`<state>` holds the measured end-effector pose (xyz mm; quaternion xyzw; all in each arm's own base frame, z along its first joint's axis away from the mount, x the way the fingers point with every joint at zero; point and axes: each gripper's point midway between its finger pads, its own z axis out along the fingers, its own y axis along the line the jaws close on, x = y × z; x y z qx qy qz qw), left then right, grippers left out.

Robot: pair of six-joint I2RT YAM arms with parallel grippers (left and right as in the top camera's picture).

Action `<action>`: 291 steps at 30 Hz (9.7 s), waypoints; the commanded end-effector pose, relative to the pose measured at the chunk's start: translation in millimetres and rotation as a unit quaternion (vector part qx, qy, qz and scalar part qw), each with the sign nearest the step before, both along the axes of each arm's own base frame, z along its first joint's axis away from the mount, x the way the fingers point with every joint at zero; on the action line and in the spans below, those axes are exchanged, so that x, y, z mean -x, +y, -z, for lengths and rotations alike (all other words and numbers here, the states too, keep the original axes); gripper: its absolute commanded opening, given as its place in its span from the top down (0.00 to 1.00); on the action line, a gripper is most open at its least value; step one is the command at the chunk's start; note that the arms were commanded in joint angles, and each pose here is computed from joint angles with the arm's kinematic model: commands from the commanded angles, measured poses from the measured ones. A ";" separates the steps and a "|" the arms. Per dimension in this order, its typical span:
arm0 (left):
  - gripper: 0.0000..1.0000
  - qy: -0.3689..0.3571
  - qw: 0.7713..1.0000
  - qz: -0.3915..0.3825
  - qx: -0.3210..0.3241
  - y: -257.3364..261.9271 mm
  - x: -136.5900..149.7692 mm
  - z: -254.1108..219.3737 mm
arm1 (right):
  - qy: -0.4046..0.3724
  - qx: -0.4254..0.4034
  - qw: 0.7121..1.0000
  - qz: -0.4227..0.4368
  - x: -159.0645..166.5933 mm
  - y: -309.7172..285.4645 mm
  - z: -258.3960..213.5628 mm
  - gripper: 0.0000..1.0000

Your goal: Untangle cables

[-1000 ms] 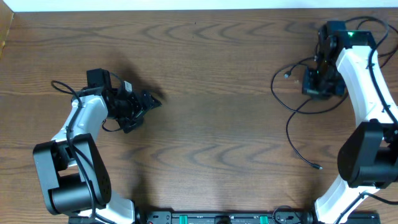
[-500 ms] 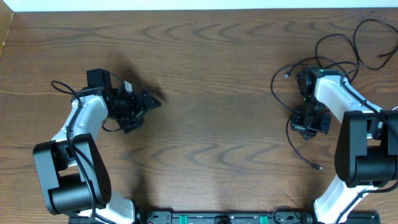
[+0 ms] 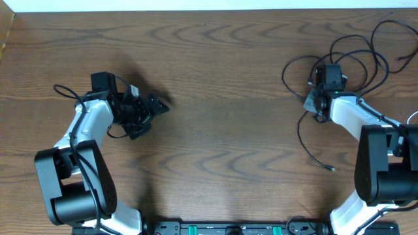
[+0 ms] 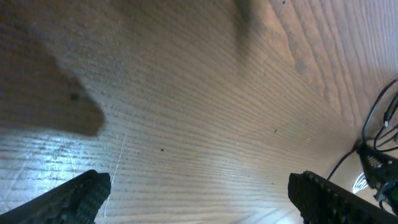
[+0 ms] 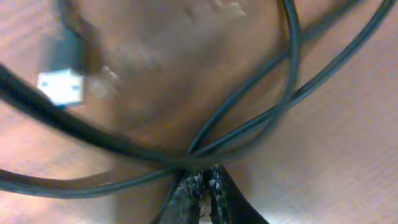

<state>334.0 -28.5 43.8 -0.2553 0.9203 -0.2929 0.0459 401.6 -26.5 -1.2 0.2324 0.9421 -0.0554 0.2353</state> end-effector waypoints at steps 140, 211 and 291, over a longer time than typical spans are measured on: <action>0.02 0.001 1.000 -0.004 -0.005 3.2 -1.5 0.9 | -0.136 -0.010 0.986 -0.091 -149.2 -104.1 47.4 0.99; 0.02 0.001 1.000 -0.004 -0.005 3.2 -1.5 0.9 | -0.232 0.072 0.955 -0.169 -236.7 4.0 -100.6 0.99; 0.02 0.001 1.000 -0.004 -0.005 3.2 -1.5 0.9 | 0.183 -0.061 0.904 -0.382 51.0 330.2 10.8 0.54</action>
